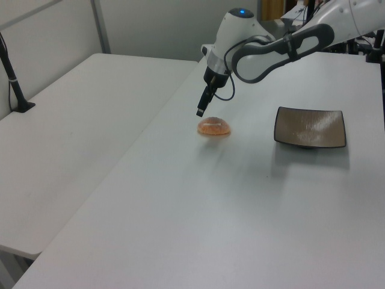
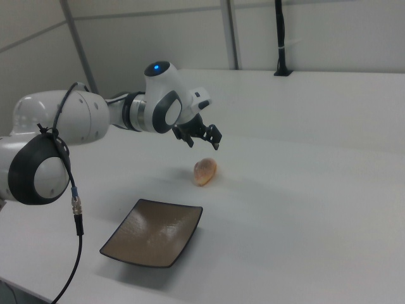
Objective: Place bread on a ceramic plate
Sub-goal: 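Lower the open gripper down onto the orange bread roll, then close the gripper around the bread roll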
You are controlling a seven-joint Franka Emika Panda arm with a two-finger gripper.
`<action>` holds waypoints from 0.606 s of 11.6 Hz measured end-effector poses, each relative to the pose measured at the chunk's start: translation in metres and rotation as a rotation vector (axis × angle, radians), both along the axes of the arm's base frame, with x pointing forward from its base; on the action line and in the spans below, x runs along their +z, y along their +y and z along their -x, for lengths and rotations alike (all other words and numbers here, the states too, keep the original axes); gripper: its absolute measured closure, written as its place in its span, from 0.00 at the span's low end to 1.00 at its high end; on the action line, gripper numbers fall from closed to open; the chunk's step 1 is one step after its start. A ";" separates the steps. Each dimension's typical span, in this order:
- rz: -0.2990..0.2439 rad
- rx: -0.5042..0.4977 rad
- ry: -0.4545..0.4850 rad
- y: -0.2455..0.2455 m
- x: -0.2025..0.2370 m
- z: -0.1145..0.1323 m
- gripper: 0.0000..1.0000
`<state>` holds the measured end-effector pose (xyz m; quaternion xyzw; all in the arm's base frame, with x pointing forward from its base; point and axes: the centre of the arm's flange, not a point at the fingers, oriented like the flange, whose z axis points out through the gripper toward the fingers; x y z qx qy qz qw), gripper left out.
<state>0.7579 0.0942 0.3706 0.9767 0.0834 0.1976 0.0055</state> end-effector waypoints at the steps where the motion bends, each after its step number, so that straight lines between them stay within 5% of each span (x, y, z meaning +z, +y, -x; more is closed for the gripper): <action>1: 0.013 0.006 0.014 0.000 -0.011 0.001 0.00; 7: 0.039 0.031 0.040 0.009 -0.054 0.010 0.00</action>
